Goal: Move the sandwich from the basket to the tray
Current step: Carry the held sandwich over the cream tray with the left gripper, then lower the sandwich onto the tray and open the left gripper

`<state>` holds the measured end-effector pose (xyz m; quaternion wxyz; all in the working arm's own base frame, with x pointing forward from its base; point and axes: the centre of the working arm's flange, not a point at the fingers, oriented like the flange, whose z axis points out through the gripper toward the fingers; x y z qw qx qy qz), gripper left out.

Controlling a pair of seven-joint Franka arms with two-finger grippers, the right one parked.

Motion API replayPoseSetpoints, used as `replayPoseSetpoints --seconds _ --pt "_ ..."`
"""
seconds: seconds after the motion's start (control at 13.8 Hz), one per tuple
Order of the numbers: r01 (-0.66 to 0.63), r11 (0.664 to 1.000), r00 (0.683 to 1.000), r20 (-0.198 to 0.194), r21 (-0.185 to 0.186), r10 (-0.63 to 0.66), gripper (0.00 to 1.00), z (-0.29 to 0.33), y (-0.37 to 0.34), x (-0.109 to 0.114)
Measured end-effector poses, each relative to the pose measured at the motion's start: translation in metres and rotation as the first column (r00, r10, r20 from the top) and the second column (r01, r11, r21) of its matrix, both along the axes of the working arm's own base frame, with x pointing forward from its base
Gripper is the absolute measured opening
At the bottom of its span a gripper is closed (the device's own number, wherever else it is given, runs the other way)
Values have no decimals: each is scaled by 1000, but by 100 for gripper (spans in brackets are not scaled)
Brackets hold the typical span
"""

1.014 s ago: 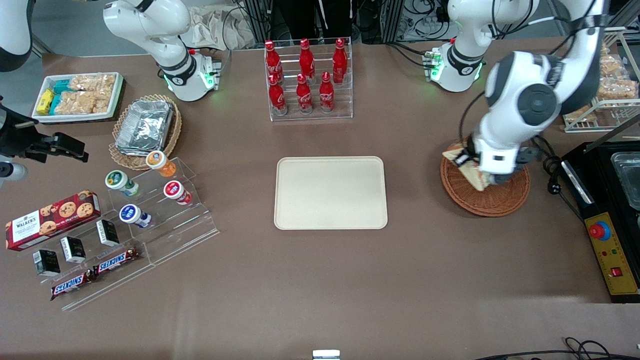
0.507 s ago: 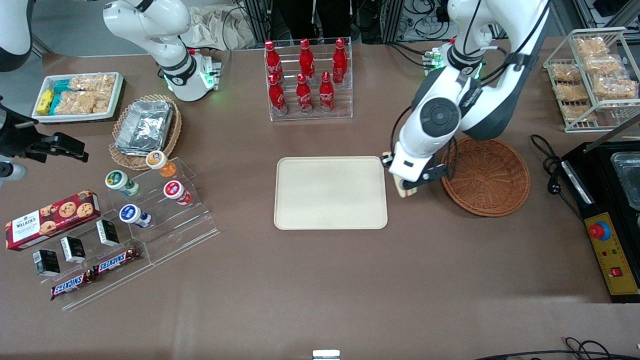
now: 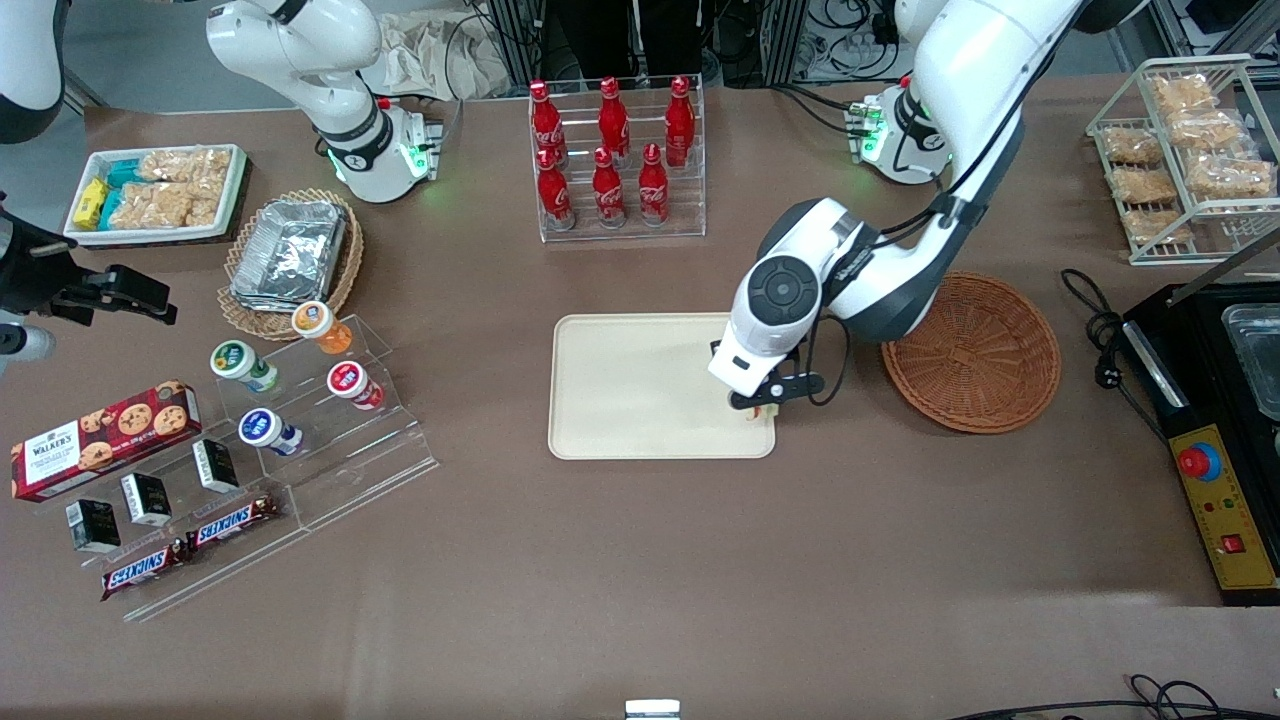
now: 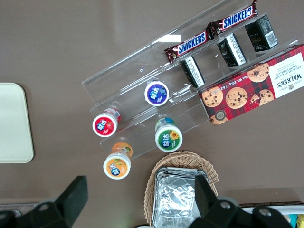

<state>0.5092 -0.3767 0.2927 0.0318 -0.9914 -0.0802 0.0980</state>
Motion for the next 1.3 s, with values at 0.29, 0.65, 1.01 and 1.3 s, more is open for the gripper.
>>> replayPoseSetpoints --seconds 0.29,0.65,1.01,1.3 --pt "59 998 998 -15 32 -58 27 -38 -10 -8" --pt "62 998 997 -49 31 -61 29 -68 -11 -10" --pt "61 998 997 -56 31 -59 59 -74 -10 -10" --pt "42 999 998 -39 29 -41 98 -64 -11 -4"
